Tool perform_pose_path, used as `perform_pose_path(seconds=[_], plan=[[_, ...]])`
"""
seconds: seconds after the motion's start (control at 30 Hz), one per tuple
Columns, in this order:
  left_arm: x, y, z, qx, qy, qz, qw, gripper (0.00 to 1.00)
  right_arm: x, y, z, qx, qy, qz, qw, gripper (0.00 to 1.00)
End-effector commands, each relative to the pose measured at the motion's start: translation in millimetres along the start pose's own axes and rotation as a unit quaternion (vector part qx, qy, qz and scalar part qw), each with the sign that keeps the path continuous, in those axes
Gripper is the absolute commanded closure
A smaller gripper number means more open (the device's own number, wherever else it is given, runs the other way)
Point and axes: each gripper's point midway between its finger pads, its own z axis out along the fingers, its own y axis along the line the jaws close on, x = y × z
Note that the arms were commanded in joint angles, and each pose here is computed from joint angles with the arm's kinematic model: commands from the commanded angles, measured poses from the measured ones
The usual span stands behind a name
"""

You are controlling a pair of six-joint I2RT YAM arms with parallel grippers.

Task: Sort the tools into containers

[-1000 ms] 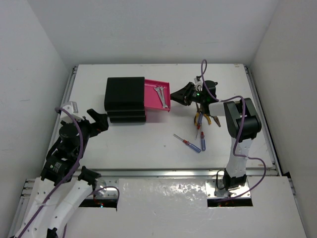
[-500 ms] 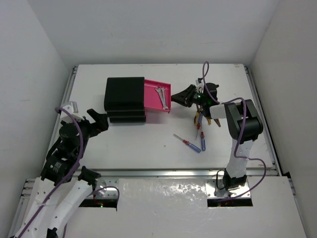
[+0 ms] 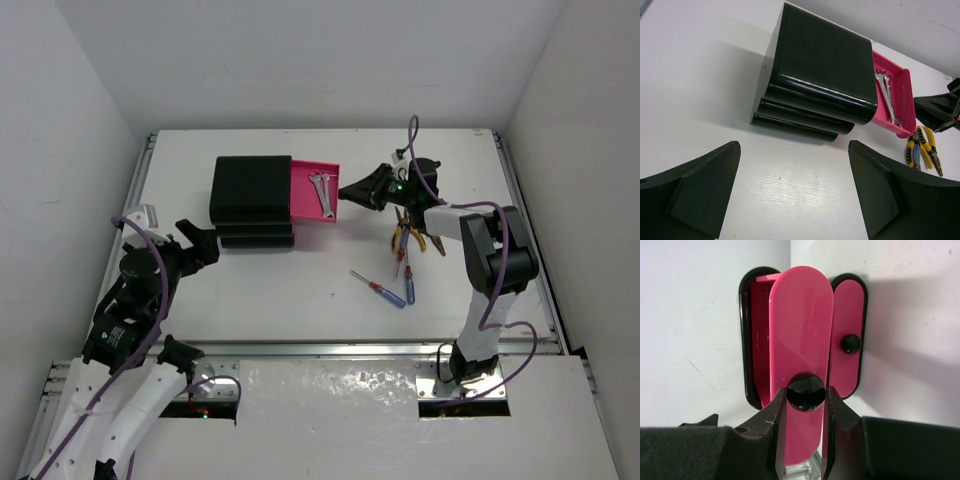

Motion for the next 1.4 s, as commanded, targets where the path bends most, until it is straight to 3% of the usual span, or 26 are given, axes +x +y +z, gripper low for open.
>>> perform_pose_path(seconds=[0.0,0.23,1.37], plan=[[-11,-10,0,0.019,-0.015,-0.003,1.0,0.12,0,52,6,-0.059,0.009,-0.054,0.997,0.77],[-11,-11,0,0.021,-0.017,-0.003,1.0,0.12,7,70,23,-0.062,0.02,-0.07,0.995,0.77],[-13,-13,-4,0.032,-0.024,-0.004,0.999,0.12,46,53,107,-0.048,0.058,-0.057,0.996,0.75]])
